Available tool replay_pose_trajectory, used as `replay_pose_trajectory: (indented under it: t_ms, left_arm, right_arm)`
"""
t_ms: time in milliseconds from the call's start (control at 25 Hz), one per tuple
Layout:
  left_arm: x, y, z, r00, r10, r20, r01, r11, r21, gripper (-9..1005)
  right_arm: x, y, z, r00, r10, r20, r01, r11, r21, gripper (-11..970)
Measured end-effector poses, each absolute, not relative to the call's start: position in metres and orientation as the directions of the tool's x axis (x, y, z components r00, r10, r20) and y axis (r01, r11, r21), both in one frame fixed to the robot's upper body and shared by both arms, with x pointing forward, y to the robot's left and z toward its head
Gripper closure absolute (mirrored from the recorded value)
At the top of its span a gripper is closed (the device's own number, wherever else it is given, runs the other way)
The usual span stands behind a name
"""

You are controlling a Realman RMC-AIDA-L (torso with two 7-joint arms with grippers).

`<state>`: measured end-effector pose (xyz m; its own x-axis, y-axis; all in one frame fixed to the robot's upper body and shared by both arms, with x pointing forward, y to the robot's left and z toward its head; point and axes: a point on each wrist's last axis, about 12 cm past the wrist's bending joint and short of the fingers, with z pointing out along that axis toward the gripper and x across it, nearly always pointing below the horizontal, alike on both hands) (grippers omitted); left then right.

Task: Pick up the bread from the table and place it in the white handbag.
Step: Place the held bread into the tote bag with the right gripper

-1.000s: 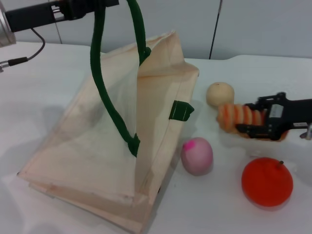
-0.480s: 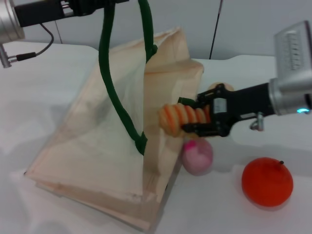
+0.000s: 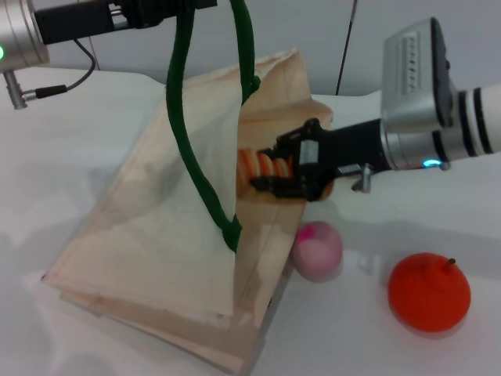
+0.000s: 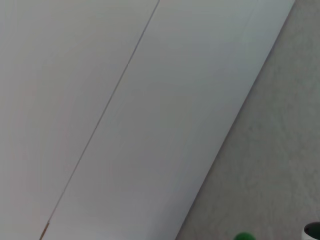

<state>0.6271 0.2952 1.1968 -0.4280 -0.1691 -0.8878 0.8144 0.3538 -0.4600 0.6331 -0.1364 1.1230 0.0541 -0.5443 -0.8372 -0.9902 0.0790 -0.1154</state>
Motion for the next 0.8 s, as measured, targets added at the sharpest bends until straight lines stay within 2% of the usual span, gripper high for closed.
replay_pose_trajectory:
  t_ms: [240,800]
  left_arm:
    - [0.627,0.294,1.196,-0.430,-0.171,-0.887,0.814,0.351,-0.463,885]
    - [0.629,0.291,1.200,-0.429,-0.174,-0.887,0.818,0.343,-0.463,885]
  right_arm:
    - [0.638,-0.121,1.125,0.018,-0.512,-0.859,-0.984,0.141,-0.105,572]
    - [0.638,-0.104,1.119,-0.160,-0.368,-0.916,-0.950,0.310,0.041,639]
